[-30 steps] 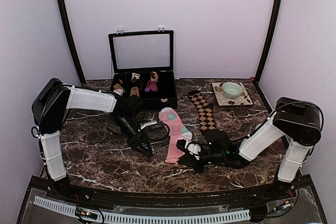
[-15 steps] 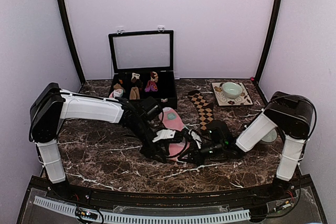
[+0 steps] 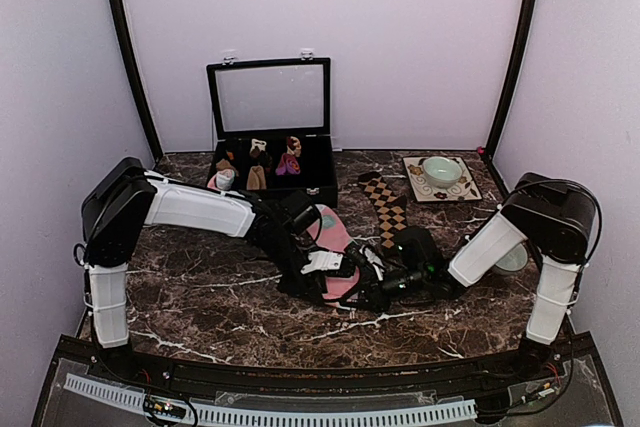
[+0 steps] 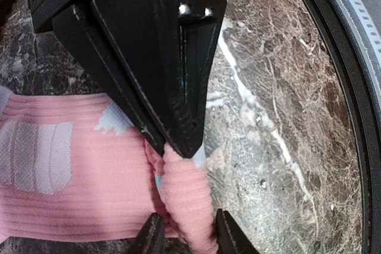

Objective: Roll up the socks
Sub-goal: Roll the sock at the center of the board.

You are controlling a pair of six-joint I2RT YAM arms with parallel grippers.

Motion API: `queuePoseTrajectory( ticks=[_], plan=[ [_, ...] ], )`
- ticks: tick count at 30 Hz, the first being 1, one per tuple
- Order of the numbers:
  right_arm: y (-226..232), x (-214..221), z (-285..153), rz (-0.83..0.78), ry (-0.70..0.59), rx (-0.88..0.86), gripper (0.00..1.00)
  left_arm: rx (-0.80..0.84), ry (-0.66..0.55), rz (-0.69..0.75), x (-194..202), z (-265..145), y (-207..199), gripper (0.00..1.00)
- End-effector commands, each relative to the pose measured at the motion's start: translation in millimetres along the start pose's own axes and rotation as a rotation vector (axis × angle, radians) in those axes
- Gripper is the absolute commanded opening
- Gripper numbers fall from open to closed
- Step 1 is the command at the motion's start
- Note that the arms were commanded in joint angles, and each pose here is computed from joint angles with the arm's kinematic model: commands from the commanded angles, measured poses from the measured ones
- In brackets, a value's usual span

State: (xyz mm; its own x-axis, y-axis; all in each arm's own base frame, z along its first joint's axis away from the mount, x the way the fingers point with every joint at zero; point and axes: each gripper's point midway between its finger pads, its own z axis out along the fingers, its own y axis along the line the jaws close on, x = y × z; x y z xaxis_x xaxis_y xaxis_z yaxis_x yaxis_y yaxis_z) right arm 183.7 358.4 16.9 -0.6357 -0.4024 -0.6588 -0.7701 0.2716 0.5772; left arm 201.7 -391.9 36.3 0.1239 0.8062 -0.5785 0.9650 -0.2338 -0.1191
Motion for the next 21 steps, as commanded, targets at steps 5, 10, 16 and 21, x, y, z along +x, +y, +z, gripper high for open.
queuePoseTrajectory(
  ticks=[5, 10, 16, 21],
  plan=[
    [-37.2, 84.4, -12.0, 0.239, 0.22, 0.174, 0.04, 0.022, 0.013, -0.038, 0.8, 11.6, 4.0, 0.07],
    [-34.4, 76.7, -13.6, 0.226, 0.189, 0.169, 0.06, 0.1, -0.007, -0.112, -0.4, 11.8, -6.6, 0.01],
    [-34.3, 79.1, -10.6, 0.236, 0.191, 0.153, 0.04, 0.119, -0.023, -0.079, -0.9, -0.3, -21.0, 0.46],
    [-34.4, 82.0, -9.3, 0.241, 0.191, 0.145, 0.02, 0.071, -0.061, -0.025, -14.5, -14.0, -17.3, 0.49]
  ],
)
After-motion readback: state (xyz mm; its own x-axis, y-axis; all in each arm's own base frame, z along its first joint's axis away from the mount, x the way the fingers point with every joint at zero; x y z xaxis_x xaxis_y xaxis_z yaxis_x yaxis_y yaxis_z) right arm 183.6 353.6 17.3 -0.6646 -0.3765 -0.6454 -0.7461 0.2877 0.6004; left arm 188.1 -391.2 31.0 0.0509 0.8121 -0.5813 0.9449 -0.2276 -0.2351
